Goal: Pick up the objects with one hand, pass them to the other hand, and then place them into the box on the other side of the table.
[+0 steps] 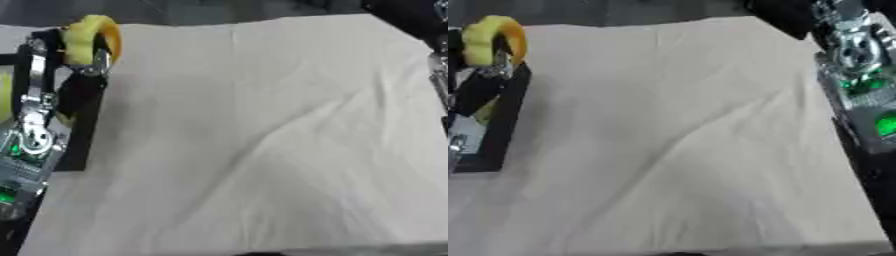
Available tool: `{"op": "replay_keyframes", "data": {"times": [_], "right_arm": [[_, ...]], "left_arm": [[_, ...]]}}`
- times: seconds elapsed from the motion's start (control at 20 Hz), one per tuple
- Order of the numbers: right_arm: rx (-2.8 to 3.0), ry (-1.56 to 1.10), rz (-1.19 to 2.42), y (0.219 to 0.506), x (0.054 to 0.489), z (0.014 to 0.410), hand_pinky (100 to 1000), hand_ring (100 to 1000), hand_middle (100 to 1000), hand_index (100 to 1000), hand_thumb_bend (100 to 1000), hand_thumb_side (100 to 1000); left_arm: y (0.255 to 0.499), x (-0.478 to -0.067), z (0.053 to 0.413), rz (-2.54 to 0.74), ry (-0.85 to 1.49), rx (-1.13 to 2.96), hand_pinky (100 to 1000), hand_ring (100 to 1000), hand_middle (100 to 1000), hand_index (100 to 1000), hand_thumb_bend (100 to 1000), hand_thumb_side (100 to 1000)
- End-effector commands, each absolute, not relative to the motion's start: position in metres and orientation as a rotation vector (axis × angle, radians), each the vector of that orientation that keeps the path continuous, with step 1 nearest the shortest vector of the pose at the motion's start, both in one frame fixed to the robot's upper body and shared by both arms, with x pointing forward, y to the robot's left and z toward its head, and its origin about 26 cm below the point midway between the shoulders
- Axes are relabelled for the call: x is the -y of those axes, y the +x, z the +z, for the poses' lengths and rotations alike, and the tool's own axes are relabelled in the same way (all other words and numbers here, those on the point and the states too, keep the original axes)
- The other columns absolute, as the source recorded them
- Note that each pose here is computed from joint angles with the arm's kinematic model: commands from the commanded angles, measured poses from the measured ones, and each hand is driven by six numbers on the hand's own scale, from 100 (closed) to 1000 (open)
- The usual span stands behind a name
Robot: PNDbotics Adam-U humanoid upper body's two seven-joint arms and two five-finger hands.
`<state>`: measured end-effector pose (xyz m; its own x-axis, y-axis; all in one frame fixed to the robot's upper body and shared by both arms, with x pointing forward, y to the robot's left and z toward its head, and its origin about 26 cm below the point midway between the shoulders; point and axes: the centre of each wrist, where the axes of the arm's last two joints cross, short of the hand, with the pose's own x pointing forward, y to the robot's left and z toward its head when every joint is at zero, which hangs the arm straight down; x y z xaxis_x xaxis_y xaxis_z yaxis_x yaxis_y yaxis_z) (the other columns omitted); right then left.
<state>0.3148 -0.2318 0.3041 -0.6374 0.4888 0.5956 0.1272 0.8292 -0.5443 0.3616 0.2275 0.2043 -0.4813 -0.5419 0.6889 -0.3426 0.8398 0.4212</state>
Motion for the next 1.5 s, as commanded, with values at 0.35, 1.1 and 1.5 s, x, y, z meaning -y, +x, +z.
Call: {"op": "replay_keyframes", "data": {"times": [0.35,1.1,1.5], "right_arm": [[2.229,-0.539,0.466,0.312,0.255,0.312,810,909,750,828,250,384],[2.214,-0.571,0.348,0.312,0.27,0.304,803,893,736,819,247,379],[2.194,-0.54,0.401,0.311,0.269,0.302,804,888,734,820,237,371]], "left_arm": [[0.36,-0.267,0.219,-0.173,0.759,2.072,374,567,295,348,100,324],[0.373,-0.319,0.183,-0.205,0.983,1.651,521,755,485,574,100,203],[0.376,-0.321,0.181,-0.172,1.072,1.51,801,1000,789,880,762,448]]}}
